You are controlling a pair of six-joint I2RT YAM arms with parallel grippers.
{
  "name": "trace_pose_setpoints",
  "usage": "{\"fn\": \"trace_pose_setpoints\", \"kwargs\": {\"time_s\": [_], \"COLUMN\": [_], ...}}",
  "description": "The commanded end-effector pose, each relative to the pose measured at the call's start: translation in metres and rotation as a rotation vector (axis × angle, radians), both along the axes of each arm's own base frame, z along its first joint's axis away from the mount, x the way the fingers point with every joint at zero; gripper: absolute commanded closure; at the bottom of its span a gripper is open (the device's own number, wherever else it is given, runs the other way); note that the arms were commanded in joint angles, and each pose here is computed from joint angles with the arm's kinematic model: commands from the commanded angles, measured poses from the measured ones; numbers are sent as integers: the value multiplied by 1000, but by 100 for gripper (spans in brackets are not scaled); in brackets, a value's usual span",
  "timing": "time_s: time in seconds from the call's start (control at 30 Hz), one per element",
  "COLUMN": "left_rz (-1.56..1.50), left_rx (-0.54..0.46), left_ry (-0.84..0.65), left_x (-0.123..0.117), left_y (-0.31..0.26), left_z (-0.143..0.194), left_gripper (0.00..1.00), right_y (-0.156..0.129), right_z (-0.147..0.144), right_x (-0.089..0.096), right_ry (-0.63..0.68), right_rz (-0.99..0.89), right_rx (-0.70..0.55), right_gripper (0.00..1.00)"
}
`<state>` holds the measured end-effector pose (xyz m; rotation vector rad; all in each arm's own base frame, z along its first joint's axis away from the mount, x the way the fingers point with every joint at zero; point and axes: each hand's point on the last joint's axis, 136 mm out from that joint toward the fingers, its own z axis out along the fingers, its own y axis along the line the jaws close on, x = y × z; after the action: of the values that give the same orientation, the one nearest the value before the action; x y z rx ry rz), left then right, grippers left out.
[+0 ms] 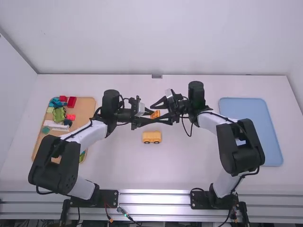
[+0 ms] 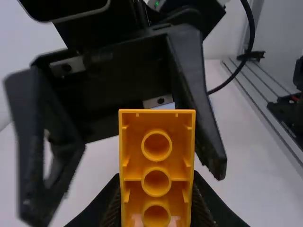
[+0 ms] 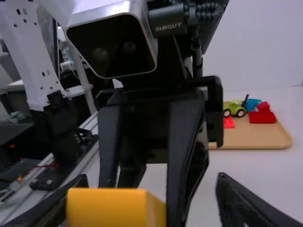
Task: Assemble lego blocks to make yellow taxi
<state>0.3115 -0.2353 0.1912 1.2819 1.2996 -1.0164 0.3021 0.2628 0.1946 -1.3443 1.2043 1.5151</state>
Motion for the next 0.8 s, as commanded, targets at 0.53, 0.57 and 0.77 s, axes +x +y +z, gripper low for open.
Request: {"fn": "trace_pose_setpoints", "kwargs": {"time_s": [0.53, 0.57, 0.77], "left_rz": [103, 104, 112], "left_rx": [-20, -20, -18], "left_ry": [70, 69, 64], "left_x": [10, 10, 12], "left_y": [2, 2, 3], "left_z": [3, 3, 3], "left_gripper": [98, 98, 98], "right_y": [-1, 1, 2], "right_z": [5, 4, 4], "right_x": [6, 8, 13], "right_ry": [-19, -21, -35], "right_rz": [-41, -54, -81], "right_rx": [-6, -11, -15], "right_gripper": [51, 50, 50]}}
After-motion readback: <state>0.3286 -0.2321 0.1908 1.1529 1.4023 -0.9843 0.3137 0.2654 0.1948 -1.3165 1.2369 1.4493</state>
